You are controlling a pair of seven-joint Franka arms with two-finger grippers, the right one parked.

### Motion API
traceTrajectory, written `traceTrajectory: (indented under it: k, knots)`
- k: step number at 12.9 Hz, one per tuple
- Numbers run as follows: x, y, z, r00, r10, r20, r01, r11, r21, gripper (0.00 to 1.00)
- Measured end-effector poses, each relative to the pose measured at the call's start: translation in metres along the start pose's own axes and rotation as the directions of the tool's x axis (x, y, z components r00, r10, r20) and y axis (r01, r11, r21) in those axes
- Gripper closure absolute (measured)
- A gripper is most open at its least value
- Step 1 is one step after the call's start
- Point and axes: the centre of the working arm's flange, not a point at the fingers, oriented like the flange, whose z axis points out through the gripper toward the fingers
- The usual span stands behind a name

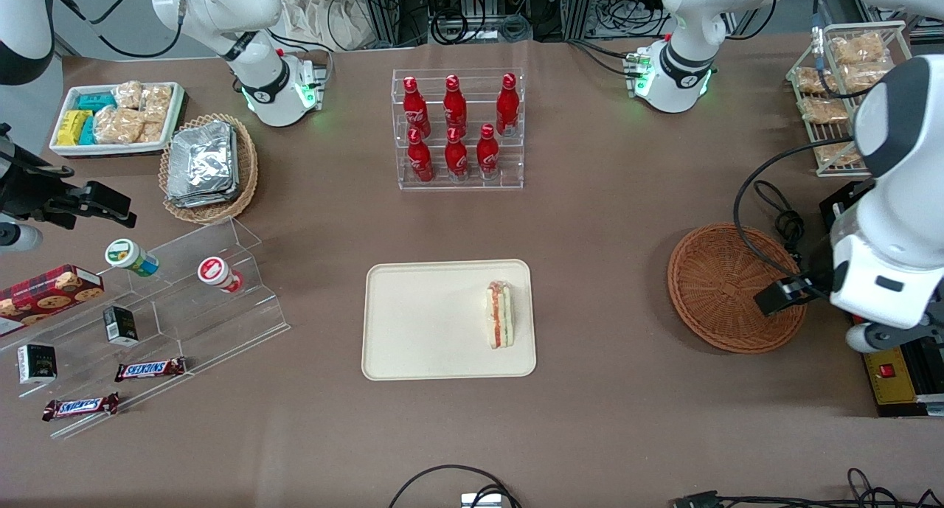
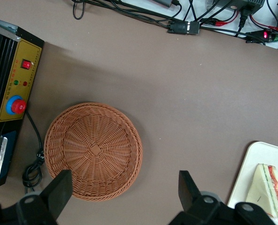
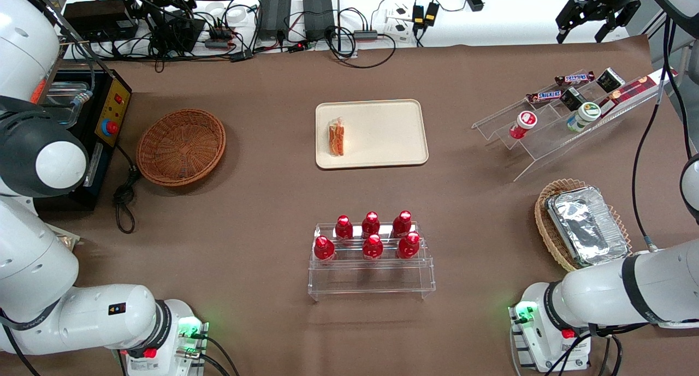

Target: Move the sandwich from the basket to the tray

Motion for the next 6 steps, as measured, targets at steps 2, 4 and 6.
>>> traceTrajectory:
  k: [2,4,6]
  knots:
    - [0.003,-0.013,-0.002,0.999,0.038,0.009,-0.038,0.999,-0.009,0.00]
    - [0.003,-0.030,0.000,0.992,0.121,0.025,-0.121,0.993,-0.007,0.00]
    - [0.002,-0.058,-0.003,0.988,0.149,0.047,-0.148,0.988,-0.034,0.00]
